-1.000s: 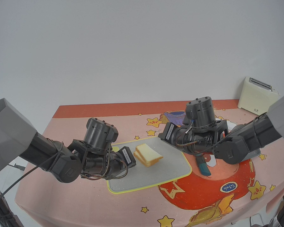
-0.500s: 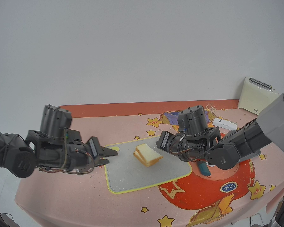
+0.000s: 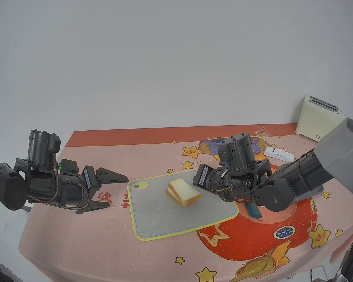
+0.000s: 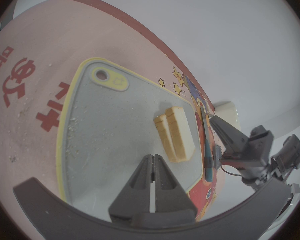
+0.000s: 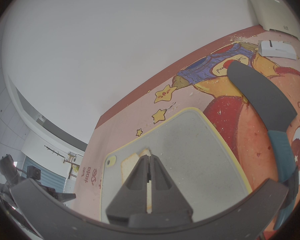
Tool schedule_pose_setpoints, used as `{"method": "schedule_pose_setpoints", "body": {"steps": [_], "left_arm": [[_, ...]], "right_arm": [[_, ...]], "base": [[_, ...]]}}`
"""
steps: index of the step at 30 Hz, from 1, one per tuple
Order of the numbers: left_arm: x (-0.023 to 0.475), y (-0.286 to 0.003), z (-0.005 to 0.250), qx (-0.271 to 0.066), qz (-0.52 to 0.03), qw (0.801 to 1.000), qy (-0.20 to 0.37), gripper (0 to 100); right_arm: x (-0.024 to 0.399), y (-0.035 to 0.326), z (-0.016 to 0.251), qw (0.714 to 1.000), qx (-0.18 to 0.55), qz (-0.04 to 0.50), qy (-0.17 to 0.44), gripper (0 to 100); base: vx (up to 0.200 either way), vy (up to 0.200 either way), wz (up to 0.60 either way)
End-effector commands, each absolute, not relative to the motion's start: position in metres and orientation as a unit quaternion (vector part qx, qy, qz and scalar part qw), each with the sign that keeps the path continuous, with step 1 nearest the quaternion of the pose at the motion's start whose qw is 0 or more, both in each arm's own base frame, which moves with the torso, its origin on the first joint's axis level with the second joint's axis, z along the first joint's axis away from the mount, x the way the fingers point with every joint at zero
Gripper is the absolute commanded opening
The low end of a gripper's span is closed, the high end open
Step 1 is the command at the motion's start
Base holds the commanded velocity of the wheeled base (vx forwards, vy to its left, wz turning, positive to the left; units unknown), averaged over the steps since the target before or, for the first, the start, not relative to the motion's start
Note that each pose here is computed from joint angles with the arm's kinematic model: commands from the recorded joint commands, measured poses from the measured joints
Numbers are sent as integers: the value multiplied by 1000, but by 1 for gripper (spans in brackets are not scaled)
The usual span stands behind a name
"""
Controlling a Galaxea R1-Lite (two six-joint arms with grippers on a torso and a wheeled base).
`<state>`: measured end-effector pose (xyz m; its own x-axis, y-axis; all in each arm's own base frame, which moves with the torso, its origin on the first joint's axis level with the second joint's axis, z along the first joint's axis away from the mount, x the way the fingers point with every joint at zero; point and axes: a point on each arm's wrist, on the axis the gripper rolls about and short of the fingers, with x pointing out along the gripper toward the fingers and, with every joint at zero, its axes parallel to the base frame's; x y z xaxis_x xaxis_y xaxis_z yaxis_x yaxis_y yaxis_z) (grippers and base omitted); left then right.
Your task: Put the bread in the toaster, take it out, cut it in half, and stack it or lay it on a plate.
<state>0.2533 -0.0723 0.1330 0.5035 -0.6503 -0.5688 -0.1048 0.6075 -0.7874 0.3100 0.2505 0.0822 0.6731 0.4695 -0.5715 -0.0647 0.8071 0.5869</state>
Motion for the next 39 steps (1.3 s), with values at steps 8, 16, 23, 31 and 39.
{"method": "schedule_pose_setpoints", "body": {"steps": [8, 16, 23, 31, 39], "left_arm": [[267, -88, 109, -395, -174, 746, 507, 100], [267, -103, 107, -386, -187, 739, 519, 100], [265, -118, 109, -386, -200, 730, 527, 100], [269, -120, 115, -400, -197, 727, 522, 100], [269, -120, 109, -397, -188, 725, 530, 100]], "right_arm": [[305, 265, 64, 869, 254, 158, 394, 0], [298, 274, 60, 869, 245, 164, 398, 0], [272, 296, 66, 860, 236, 202, 405, 0], [252, 310, 74, 848, 243, 230, 412, 0], [259, 304, 75, 853, 248, 215, 406, 0]], "base": [[0, 0, 0], [0, 0, 0], [0, 0, 0], [0, 0, 0], [0, 0, 0]]}}
